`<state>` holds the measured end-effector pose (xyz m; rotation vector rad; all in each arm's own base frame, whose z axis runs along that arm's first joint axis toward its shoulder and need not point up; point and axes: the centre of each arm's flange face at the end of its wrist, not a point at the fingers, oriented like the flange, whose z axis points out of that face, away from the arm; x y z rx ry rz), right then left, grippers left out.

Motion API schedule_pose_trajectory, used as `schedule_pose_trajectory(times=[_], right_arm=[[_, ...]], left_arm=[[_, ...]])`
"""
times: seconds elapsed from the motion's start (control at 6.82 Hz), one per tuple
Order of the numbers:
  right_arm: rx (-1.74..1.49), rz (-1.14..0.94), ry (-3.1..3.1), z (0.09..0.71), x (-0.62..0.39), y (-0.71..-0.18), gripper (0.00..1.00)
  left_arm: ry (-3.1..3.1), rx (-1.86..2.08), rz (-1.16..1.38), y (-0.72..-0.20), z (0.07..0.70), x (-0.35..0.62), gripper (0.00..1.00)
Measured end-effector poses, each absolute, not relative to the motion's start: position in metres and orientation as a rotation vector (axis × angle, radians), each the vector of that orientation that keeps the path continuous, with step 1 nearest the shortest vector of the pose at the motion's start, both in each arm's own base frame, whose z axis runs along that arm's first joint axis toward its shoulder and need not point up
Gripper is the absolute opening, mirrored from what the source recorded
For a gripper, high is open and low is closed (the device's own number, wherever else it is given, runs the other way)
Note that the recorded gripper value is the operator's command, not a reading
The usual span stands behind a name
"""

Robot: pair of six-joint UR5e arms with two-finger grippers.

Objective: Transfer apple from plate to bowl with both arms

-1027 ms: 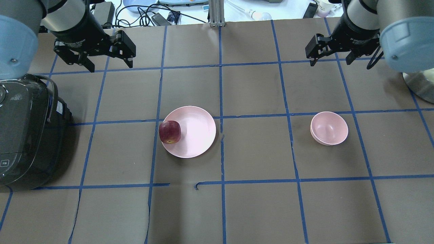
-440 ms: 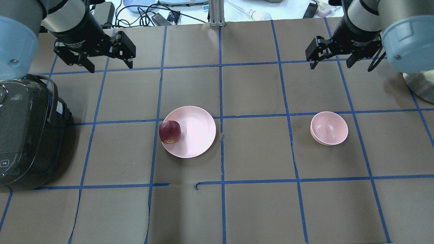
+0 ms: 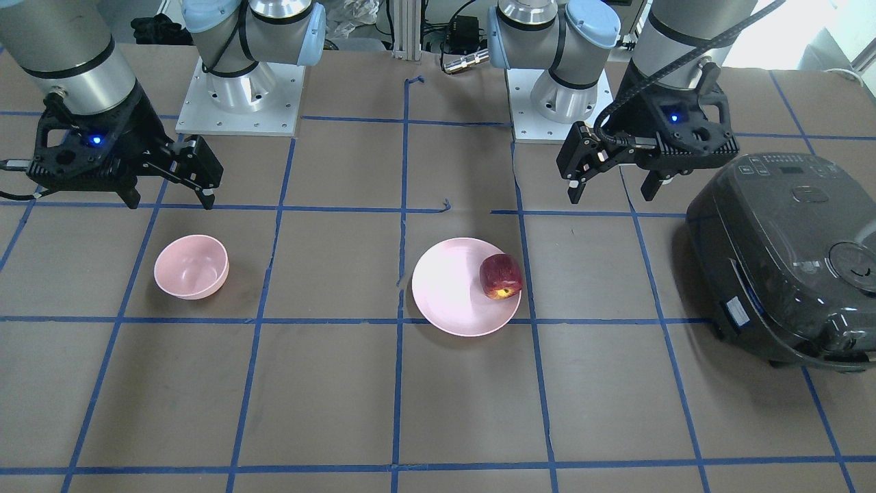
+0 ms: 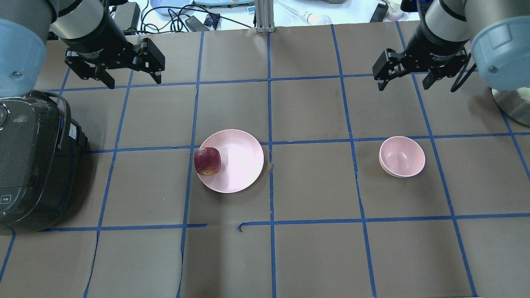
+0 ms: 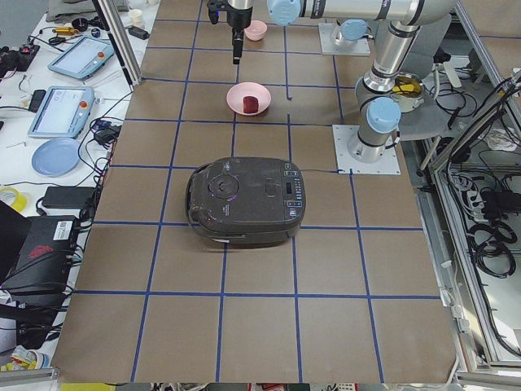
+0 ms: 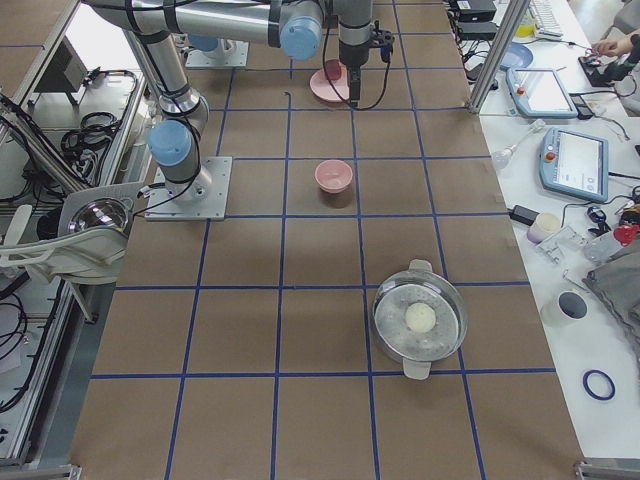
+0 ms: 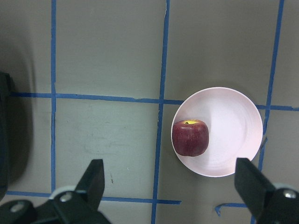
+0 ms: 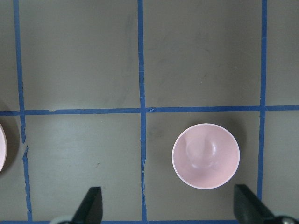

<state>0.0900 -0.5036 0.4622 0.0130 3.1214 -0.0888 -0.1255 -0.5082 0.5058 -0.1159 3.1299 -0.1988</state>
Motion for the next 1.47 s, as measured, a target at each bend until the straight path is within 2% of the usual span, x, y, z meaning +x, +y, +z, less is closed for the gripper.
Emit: schedule_pose_trajectory(times=[0.73, 1.47], right_arm=[[0.014, -0.053, 3.13, 0.458, 0.089, -0.501, 1.0], [0.004, -0.059, 3.12, 0.479, 0.096, -0.478, 1.0]], left_arm=[[3.125, -0.124, -0.222, -0.51, 0.496, -0.132, 1.0], [3.09, -0.54, 0.052, -0.514, 0.389, -0.16, 1.0]])
